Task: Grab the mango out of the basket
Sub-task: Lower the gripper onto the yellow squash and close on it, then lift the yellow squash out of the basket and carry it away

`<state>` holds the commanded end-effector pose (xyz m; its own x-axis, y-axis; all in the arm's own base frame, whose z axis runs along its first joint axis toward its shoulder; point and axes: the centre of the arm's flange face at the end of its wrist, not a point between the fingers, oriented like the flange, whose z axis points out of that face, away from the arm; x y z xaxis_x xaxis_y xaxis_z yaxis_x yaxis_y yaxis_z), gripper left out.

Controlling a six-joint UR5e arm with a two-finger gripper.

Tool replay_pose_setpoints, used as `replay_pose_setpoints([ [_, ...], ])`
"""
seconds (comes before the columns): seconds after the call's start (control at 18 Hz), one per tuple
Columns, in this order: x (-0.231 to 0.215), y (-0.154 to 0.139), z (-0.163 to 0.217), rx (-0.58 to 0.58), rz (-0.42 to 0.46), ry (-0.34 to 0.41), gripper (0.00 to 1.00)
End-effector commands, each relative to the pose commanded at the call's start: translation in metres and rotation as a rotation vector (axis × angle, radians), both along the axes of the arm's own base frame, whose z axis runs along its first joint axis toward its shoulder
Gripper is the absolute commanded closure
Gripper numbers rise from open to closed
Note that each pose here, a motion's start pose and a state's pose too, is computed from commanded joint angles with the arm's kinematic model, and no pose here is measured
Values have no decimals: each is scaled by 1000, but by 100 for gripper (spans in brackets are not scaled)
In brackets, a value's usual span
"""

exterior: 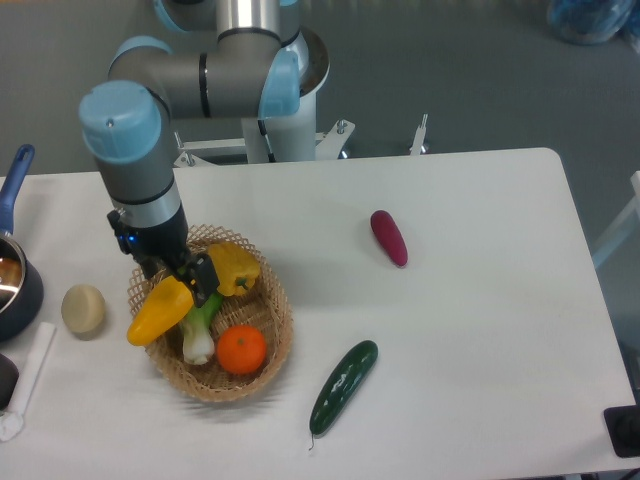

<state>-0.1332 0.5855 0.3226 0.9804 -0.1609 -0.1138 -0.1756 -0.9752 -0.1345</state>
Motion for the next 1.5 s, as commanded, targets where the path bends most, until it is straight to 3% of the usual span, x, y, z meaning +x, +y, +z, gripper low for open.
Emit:
replay_pose_setpoints([
  [1.17, 23, 6, -50, -79, -30, -34, 1],
  [1.22, 23, 6, -50, -81, -30, -33, 6],
  [1.39, 22, 5, -51, -82, -29, -34, 41],
  [1.5, 22, 6, -49, -78, -29, -32, 57],
])
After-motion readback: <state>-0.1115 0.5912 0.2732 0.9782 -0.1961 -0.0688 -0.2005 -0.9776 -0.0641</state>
